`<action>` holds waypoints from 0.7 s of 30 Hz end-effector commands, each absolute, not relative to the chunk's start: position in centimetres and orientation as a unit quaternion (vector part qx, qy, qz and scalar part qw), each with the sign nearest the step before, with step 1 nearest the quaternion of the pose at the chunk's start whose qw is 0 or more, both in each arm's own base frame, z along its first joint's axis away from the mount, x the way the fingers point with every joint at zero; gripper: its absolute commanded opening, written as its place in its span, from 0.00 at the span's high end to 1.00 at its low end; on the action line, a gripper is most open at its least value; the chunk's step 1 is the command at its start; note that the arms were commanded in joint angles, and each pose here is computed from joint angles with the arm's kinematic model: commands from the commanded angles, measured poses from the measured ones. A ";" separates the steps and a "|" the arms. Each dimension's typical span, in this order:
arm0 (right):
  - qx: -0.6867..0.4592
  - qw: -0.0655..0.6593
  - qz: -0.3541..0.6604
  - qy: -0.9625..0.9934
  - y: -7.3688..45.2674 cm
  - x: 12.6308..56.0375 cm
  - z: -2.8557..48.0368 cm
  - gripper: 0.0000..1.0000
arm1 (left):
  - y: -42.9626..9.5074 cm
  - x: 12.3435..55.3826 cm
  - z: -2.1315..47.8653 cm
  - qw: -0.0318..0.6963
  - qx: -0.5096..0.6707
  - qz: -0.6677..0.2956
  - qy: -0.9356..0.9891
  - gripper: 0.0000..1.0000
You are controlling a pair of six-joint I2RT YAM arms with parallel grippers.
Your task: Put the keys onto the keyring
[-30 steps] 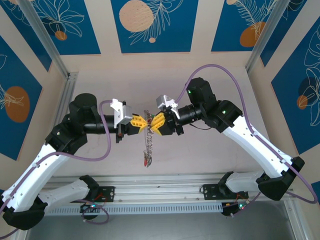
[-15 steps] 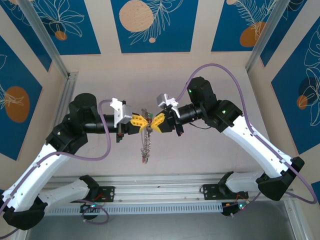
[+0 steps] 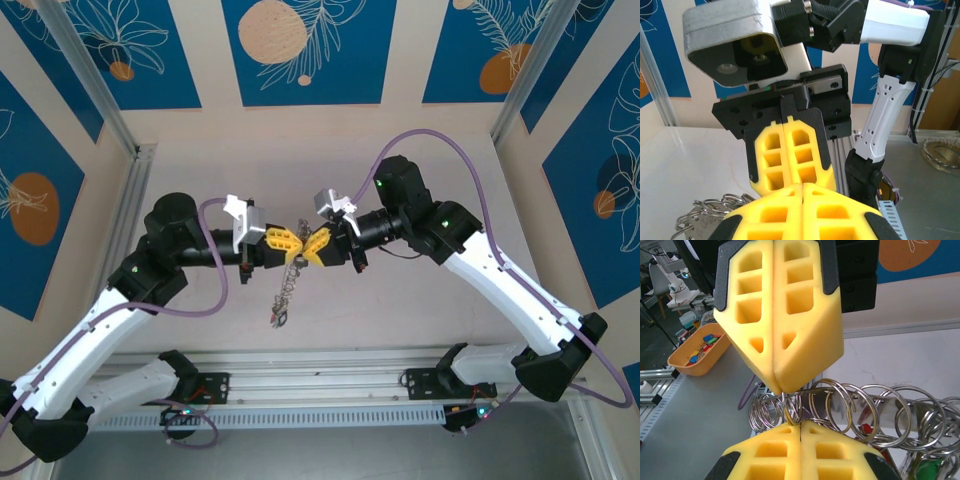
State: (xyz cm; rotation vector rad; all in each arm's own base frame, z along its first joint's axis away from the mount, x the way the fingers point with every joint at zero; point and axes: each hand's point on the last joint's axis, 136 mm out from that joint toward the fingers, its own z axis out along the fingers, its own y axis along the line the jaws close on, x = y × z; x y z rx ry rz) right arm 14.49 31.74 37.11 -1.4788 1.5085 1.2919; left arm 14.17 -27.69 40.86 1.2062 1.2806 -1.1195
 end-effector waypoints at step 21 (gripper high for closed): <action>-0.541 0.472 0.431 0.547 28.8 14.5 39.9 0.66 | -26.9 13.9 44.3 0.570 0.470 -0.469 0.484 1.00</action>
